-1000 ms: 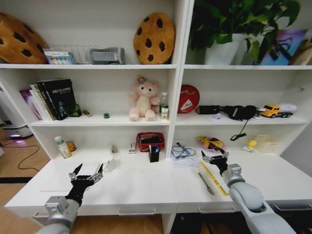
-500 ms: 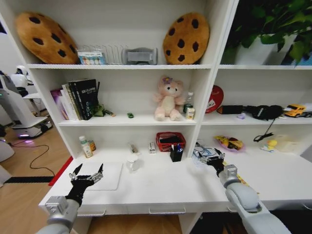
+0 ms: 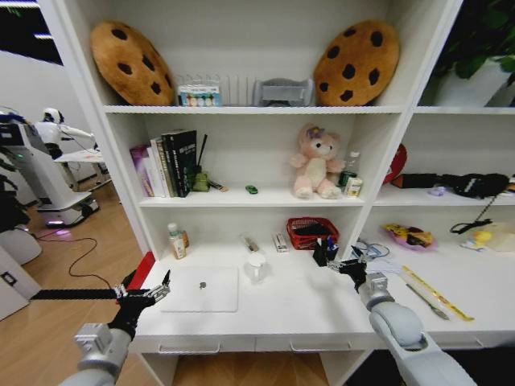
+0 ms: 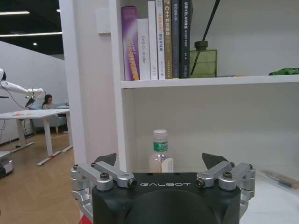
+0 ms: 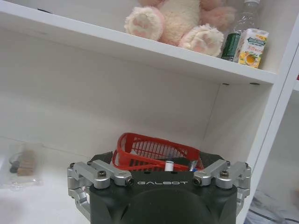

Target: Organize the objects on the table.

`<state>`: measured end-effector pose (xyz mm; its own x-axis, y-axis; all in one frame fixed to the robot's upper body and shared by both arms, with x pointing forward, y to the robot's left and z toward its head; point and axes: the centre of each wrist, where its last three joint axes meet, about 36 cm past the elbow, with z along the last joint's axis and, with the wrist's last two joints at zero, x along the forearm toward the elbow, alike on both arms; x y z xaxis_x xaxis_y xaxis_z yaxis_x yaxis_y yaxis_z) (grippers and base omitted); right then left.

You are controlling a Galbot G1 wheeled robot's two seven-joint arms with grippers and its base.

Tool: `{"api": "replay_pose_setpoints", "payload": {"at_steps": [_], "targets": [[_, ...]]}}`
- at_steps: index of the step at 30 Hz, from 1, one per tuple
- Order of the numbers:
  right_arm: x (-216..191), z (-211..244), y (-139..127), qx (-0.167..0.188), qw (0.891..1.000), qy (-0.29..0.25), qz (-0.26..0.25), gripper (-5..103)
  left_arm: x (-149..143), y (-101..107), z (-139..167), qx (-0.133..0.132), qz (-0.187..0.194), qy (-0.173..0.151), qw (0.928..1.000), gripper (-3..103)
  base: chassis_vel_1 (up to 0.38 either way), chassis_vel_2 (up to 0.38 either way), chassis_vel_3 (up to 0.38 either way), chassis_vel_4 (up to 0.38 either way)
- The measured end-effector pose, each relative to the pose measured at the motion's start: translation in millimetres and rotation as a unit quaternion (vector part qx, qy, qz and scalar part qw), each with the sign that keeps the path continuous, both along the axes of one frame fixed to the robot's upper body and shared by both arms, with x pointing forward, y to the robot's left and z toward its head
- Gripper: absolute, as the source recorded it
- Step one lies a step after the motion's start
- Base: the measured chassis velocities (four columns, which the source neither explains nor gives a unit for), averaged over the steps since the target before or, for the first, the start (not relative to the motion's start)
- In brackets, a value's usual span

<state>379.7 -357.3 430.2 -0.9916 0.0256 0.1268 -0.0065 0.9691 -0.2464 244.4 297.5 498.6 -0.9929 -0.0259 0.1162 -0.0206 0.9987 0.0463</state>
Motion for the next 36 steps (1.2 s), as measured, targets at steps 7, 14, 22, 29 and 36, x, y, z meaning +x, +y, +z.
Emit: {"api": "replay_pose_setpoints", "payload": {"at_steps": [7,14,22,29,36], "targets": [[-7,-3,-3,0.024,1.000,0.002,0.001,100,0,0,0,0.000,0.000,0.000,1.0000,100,0.008,-0.008,-0.002,-0.001],[-7,0,-6,0.026,1.000,0.000,0.001,100,0,0,0,0.000,0.000,0.000,1.0000,100,0.013,-0.084,-0.030,0.091],[-8,2,-4,0.026,1.000,0.003,0.005,100,0,0,0,0.000,0.000,0.000,1.0000,100,0.180,-0.128,-0.186,0.147],[-10,3,-4,0.026,1.000,0.004,0.007,100,0,0,0,0.000,0.000,0.000,1.0000,100,0.246,-0.251,-0.258,0.244],[-13,7,-5,0.025,1.000,0.002,0.010,100,0,0,0,0.000,-0.001,0.000,1.0000,100,0.333,-0.326,-0.321,0.340]]}}
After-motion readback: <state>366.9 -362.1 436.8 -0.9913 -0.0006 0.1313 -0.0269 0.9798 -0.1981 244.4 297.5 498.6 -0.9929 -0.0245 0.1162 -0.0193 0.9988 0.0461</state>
